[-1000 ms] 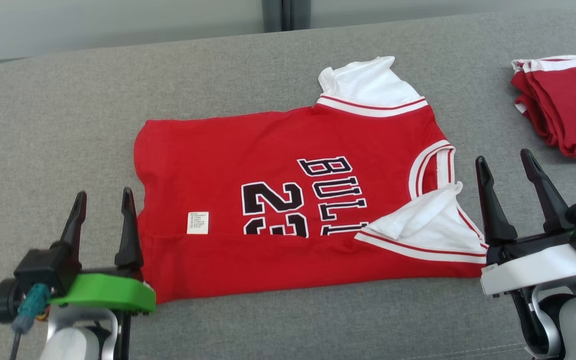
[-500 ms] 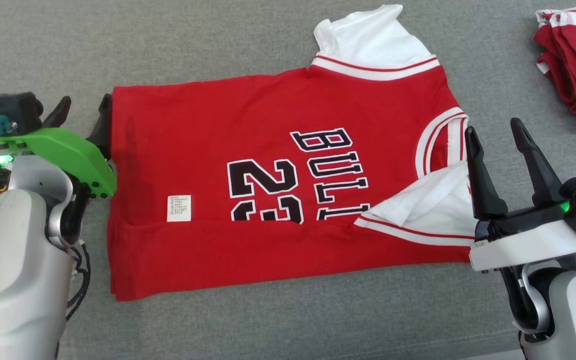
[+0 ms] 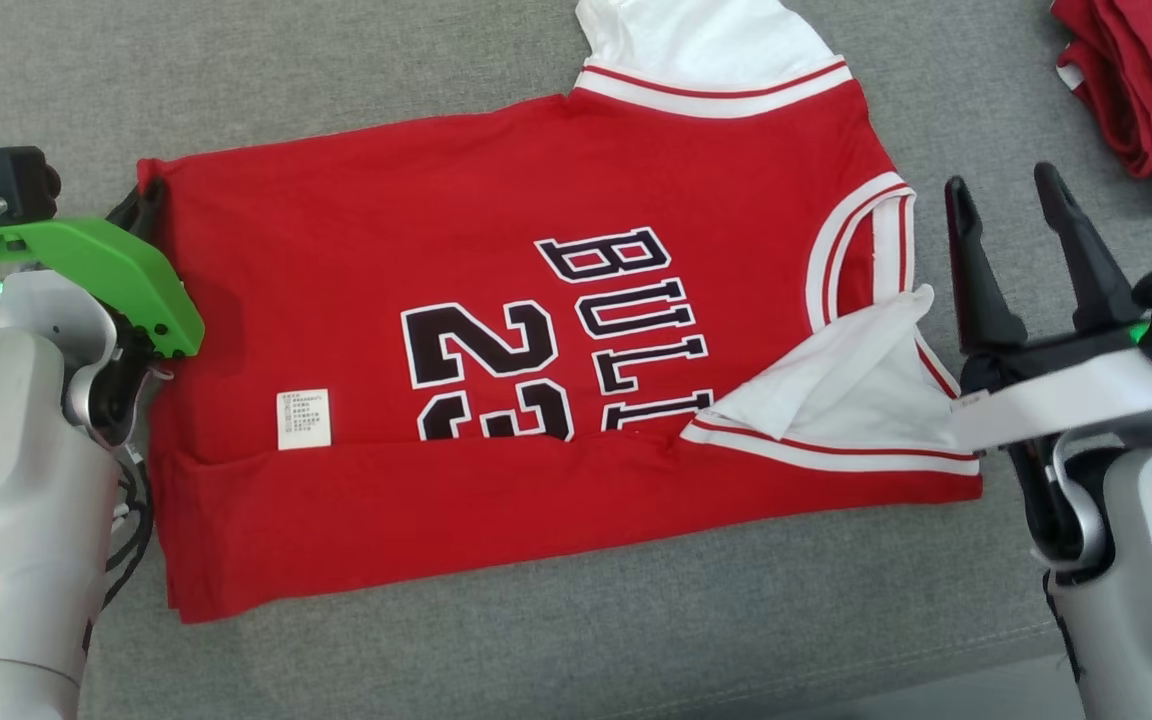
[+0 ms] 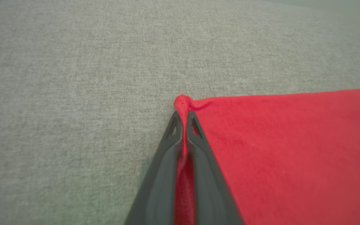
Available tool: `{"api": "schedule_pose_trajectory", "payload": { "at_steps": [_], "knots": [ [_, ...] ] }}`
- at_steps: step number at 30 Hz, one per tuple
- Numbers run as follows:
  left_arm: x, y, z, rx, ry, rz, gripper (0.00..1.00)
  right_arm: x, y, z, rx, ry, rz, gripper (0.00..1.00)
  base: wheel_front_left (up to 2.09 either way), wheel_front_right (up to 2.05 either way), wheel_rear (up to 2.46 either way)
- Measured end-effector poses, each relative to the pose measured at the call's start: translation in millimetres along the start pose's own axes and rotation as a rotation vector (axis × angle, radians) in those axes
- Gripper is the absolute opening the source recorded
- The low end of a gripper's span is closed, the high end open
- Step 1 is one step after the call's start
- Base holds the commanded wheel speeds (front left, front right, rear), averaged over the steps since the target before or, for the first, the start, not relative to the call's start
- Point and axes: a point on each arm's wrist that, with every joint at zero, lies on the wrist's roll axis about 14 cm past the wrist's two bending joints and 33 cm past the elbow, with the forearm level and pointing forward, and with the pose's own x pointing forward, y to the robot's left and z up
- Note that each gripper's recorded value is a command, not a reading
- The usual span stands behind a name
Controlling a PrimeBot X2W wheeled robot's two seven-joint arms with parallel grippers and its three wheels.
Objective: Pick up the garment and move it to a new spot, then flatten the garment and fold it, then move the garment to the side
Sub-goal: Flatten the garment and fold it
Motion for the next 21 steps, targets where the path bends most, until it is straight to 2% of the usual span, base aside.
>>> {"api": "schedule_pose_trajectory", "payload": {
  "at_steps": [7,12,15,21],
  "knots": [
    [-5,-10,8,-0.005,-0.044,-0.023,0.0,63,-4,10,-0.007,0.0,0.05,1.0,0.0,0.0,0.0],
    [-3,-25,19,0.005,-0.08,-0.053,0.0,112,9,3,-0.02,0.061,0.103,1.0,0.0,0.0,0.0],
    [-2,-28,23,0.005,-0.095,-0.061,0.0,142,23,-9,-0.026,0.13,0.139,1.0,0.0,0.0,0.0],
    [3,-22,14,-0.008,-0.09,-0.051,0.0,178,39,-52,-0.044,0.296,0.167,1.0,0.0,0.0,0.0]
  ]
}}
